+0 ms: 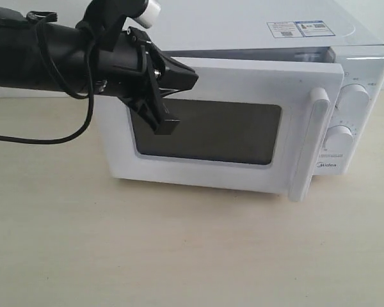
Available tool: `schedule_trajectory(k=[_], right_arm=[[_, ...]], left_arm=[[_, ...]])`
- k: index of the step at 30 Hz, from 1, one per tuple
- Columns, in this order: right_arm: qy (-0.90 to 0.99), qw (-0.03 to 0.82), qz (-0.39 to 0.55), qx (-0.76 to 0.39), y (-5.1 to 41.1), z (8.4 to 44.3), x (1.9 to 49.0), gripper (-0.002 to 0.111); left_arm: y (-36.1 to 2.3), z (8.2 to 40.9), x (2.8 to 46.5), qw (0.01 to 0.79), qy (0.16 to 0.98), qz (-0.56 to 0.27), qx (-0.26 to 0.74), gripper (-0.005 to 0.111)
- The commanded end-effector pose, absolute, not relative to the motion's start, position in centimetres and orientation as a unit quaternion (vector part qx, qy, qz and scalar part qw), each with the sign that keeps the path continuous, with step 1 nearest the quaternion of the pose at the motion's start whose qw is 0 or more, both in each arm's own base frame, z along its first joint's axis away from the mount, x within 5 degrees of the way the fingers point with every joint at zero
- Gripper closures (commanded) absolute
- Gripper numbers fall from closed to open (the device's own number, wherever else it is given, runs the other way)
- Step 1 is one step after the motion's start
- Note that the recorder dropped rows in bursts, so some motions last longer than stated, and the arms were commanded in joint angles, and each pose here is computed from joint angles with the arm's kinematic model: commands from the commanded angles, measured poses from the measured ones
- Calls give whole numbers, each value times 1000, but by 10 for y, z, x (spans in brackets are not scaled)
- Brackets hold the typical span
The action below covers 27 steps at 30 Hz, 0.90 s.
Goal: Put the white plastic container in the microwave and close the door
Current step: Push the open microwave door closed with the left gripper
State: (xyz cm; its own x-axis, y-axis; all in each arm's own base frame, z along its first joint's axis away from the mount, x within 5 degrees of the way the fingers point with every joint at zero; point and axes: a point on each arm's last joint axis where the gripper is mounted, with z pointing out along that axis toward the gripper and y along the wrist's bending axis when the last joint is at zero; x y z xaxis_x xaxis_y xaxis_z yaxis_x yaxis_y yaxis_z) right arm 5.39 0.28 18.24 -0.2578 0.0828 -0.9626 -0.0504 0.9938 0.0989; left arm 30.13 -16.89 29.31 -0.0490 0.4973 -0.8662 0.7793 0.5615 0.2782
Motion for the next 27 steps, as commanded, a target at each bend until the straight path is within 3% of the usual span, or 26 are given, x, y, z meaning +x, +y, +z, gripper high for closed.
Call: schedule_trajectory(k=[1, 11, 19, 25, 27], right_arm=[[788, 613, 53, 13, 2, 183, 54, 108], [788, 613, 53, 13, 2, 183, 54, 108], [788, 613, 53, 13, 2, 183, 54, 108], [786, 615, 52, 12, 2, 184, 54, 108], [766, 642, 3, -40, 1, 189, 55, 108]], left_arm=[[-171, 296, 302, 529, 713, -140, 439, 103], [-168, 316, 290, 542, 713, -177, 409, 103], [-163, 352, 251, 540, 677, -230, 445, 103], [-147, 373, 217, 513, 694, -227, 451, 103], [-141, 380, 206, 504, 711, -228, 434, 103]])
